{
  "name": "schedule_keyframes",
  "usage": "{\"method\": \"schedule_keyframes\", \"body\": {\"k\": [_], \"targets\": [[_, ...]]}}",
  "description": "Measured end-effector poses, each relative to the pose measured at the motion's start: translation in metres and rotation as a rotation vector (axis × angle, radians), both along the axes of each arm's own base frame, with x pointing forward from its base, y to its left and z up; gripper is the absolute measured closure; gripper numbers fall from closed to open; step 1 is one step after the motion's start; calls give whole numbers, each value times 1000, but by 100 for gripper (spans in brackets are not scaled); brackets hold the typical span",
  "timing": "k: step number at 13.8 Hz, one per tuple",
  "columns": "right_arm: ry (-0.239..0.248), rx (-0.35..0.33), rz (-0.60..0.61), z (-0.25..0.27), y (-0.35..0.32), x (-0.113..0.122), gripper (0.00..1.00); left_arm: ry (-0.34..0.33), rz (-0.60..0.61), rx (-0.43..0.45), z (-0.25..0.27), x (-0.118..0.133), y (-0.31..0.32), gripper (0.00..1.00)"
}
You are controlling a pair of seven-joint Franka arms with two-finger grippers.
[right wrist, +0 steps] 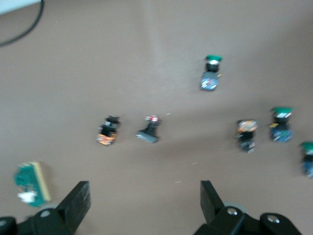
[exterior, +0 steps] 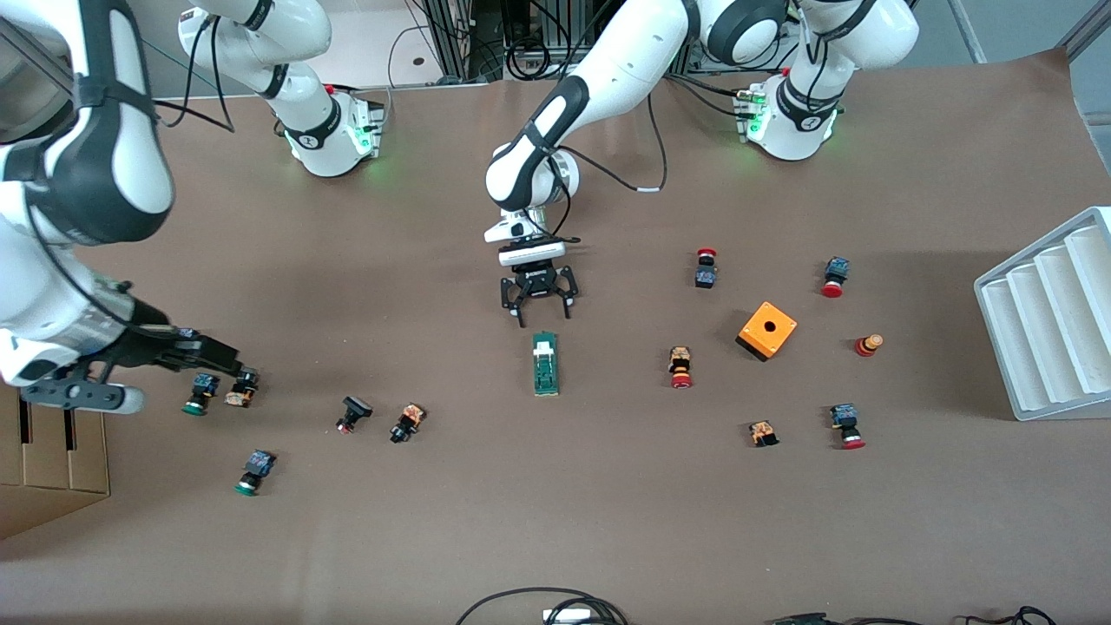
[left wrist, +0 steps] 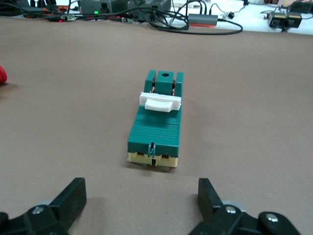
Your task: Close load switch with both arms
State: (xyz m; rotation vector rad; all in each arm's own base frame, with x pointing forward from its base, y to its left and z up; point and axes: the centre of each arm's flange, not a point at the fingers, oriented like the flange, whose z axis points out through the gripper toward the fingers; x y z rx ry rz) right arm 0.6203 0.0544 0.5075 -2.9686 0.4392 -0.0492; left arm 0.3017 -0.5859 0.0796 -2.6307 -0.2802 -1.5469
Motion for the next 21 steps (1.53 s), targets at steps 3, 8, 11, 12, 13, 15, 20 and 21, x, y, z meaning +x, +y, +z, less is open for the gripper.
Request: {"method": "schedule_keyframes", "body": {"k": [3,8,11,12,13,15,20,21], "targets": [[-6,48,-213,-10,58,5,0,-11,-2,3,-2,-1,0,0],[-55,194,-525,-65,144,26,0,-52,-3,18,-9,-5,-1,0],[-67,247,-692,-117,200,25,0,-66,-1,23,-11,-6,-1,0],[-55,268,-750,-131,215,22,0,-71,1,24,-11,-7,-2,0],[-45,286,-806,-142,229,19,0,-74,2,25,-12,-7,-2,0],[-33,315,-901,-159,255,10,0,-77,2,26,-12,-7,-2,0],[43,302,-1005,-200,309,-36,0,-78,3,25,-12,-7,-2,0],[56,298,-1018,-203,316,-43,0,-78,3,25,-13,-7,-2,0]]}}
